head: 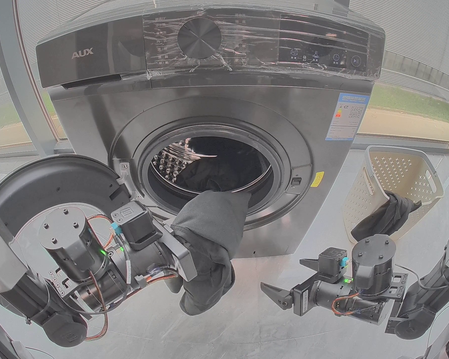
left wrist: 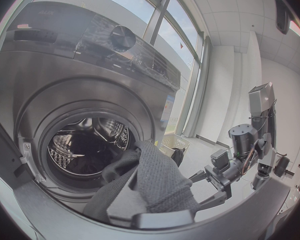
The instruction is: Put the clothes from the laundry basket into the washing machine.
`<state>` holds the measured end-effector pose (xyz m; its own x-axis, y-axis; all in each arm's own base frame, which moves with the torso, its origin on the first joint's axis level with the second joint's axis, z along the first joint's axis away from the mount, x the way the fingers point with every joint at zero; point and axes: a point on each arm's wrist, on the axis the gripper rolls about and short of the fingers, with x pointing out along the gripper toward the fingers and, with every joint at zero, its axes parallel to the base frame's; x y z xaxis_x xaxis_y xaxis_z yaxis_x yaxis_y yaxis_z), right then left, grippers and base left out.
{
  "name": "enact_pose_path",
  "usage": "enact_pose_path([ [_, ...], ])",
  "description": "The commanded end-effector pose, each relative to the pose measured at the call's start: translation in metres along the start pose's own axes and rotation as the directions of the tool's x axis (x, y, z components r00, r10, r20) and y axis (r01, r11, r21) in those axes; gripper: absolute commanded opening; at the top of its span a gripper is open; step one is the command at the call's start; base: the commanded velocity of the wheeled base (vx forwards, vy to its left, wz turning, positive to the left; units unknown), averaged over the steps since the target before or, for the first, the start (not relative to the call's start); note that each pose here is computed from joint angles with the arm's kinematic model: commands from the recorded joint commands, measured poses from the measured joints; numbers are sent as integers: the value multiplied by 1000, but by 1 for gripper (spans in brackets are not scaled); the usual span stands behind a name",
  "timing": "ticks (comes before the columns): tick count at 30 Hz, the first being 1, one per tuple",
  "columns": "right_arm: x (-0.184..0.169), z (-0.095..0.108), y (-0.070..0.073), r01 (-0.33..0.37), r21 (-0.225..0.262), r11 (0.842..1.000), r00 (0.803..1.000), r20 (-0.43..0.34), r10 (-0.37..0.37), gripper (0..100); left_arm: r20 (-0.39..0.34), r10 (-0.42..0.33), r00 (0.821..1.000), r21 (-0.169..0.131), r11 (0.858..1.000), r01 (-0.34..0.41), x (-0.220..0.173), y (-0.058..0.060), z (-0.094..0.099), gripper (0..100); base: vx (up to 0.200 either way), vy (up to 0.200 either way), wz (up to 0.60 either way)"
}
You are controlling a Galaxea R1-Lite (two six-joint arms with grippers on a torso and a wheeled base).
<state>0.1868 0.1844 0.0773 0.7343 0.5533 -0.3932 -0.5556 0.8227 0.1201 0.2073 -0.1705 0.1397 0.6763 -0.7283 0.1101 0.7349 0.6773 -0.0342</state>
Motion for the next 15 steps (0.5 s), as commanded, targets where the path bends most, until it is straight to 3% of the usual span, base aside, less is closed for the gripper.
enact_pose_path([
  [1,4,0,7,-33,-15,999,999,10,33,100,-32,22,999,-4,1000,-22,3,1,-9,0,0,0,0],
  [7,14,5,16,-63,-26,998,996,56,64,100,-65,58,996,-6,998,-58,7,4,-19,0,0,0,0],
  [10,28,14,24,-84,-25,996,988,125,87,100,-70,65,995,-6,998,-66,8,5,-20,0,0,0,0],
  [15,42,15,26,-88,-45,995,985,143,93,100,-69,85,994,-4,996,-86,8,6,-20,0,0,0,0],
])
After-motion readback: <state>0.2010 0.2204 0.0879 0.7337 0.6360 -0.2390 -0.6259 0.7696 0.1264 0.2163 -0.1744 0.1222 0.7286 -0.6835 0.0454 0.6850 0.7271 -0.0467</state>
